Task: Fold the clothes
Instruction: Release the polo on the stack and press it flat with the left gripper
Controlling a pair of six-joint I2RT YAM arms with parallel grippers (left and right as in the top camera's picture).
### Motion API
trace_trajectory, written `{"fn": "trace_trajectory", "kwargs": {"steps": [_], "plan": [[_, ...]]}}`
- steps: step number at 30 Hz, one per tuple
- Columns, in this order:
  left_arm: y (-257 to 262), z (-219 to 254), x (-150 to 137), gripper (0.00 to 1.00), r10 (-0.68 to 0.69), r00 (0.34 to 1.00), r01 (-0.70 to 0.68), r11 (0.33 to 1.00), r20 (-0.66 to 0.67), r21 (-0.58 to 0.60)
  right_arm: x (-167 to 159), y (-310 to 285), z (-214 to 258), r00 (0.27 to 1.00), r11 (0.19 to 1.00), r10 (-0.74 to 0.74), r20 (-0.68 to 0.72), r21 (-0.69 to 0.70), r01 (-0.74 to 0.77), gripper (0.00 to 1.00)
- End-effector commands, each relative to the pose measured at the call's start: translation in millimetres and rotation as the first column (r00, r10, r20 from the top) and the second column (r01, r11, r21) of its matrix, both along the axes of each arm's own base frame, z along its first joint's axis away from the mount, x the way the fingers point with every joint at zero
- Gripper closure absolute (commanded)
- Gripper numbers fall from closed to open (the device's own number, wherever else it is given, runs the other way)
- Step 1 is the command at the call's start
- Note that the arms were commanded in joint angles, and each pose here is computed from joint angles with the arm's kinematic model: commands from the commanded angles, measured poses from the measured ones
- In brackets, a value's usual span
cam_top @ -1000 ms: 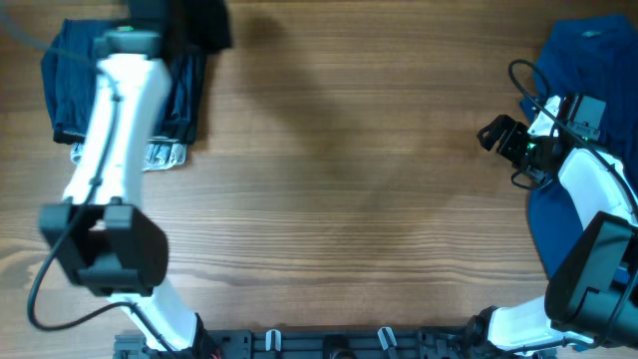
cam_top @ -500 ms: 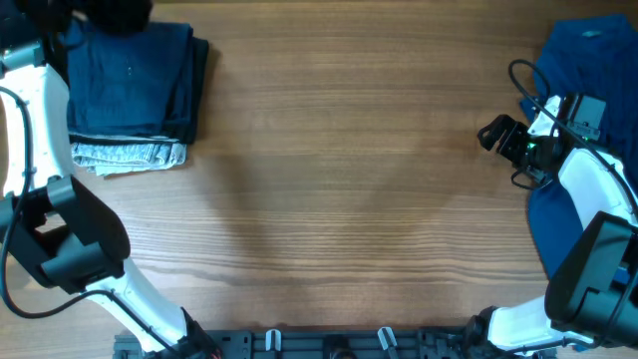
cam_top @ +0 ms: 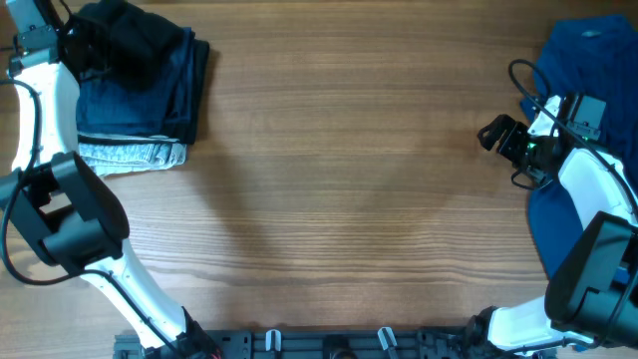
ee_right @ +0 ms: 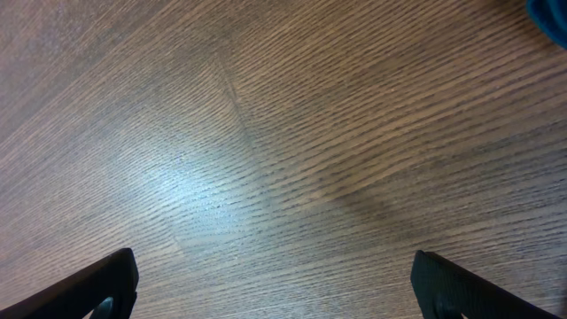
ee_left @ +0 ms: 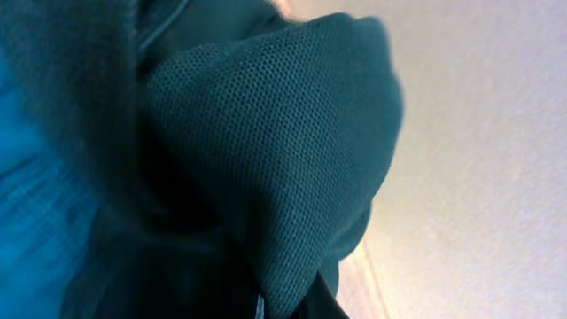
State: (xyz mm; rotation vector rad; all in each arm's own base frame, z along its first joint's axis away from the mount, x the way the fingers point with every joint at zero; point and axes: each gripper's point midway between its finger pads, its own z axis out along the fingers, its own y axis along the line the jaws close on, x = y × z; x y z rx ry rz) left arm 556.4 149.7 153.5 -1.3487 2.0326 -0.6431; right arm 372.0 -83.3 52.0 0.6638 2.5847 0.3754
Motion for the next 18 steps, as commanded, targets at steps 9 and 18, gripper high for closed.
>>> {"fn": "trace_trajectory", "kwargs": {"steps": [9,18], "plan": [[37,28,-93,0.94,0.210,0.940,-0.128,0.947,-0.268,0.294,4,-3,9,1.000,1.000,-0.003,0.024,-0.022,0.003,0.00],[32,23,-101,0.07,0.048,0.941,0.083,0.927,-0.336,0.365,4,-3,9,1.000,1.000,-0.003,0.023,-0.022,0.003,0.01]]}}
